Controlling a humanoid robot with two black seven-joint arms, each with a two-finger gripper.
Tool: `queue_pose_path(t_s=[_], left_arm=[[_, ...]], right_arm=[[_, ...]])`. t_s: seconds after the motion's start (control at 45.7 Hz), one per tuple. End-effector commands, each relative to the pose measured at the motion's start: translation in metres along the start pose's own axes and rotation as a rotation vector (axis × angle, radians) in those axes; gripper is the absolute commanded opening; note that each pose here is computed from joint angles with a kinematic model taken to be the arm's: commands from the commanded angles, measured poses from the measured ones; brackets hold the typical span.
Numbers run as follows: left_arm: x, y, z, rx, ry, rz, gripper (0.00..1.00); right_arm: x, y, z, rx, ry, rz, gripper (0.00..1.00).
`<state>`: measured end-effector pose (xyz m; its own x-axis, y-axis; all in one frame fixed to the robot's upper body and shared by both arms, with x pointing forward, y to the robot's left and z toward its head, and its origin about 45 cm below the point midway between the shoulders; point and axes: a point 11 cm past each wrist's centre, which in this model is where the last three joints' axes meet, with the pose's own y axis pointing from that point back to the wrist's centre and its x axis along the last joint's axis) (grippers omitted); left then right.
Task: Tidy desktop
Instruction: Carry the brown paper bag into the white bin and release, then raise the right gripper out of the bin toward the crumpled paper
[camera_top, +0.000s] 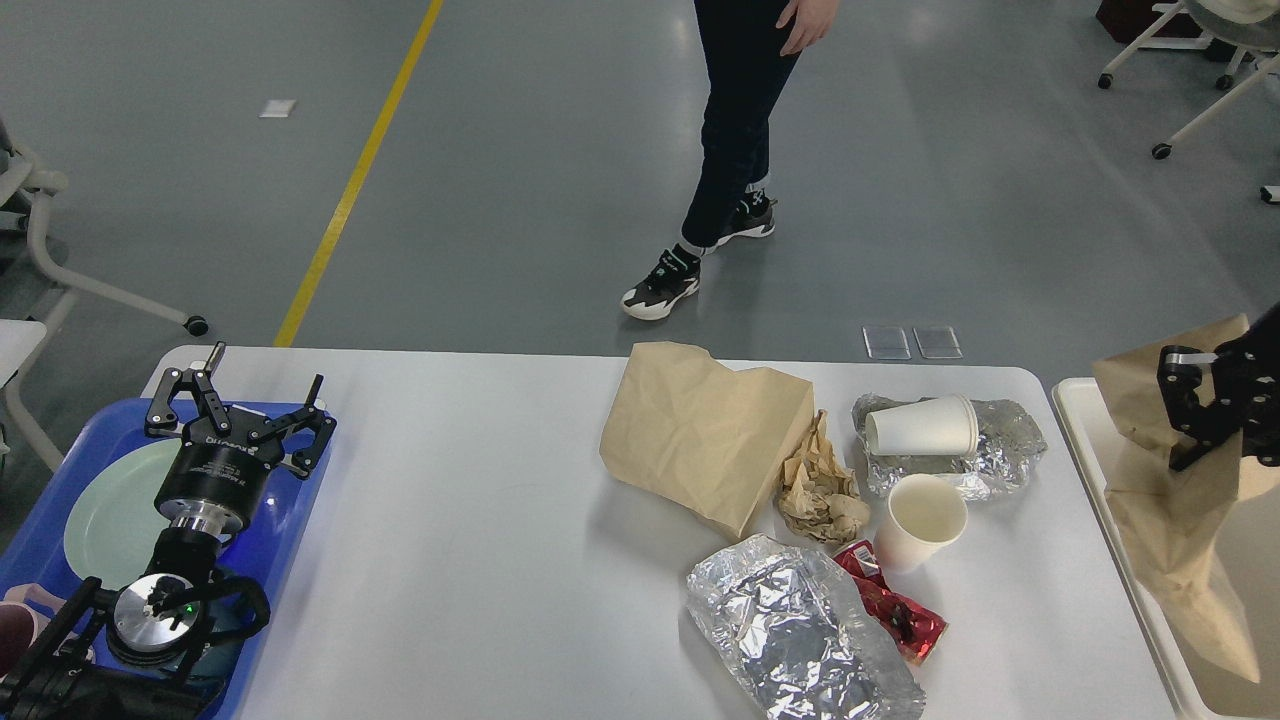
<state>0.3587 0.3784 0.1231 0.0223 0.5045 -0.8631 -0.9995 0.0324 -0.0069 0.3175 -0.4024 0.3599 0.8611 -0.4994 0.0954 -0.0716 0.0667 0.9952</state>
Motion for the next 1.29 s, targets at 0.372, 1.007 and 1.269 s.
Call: queue_pose_path(t_s=[0.372,1.007,1.269], left_arm=[[0.0,0.0,0.0,0.001,0.0,0.0,0.97],[0.0,0.0,0.0,-0.001,0.0,0.0,0.97],[0.0,0.0,0.0,-0.001,0.0,0.0,0.97]], right_arm=[[0.085,-0.083,0.125,-0.093,-0.266,0.399,0.0],[0.061,-0.252,0.177,-0.256,-0.214,0.618,0.0],[0.012,-0.309,0.178,-0.296,-0.131,0.62,0.0]])
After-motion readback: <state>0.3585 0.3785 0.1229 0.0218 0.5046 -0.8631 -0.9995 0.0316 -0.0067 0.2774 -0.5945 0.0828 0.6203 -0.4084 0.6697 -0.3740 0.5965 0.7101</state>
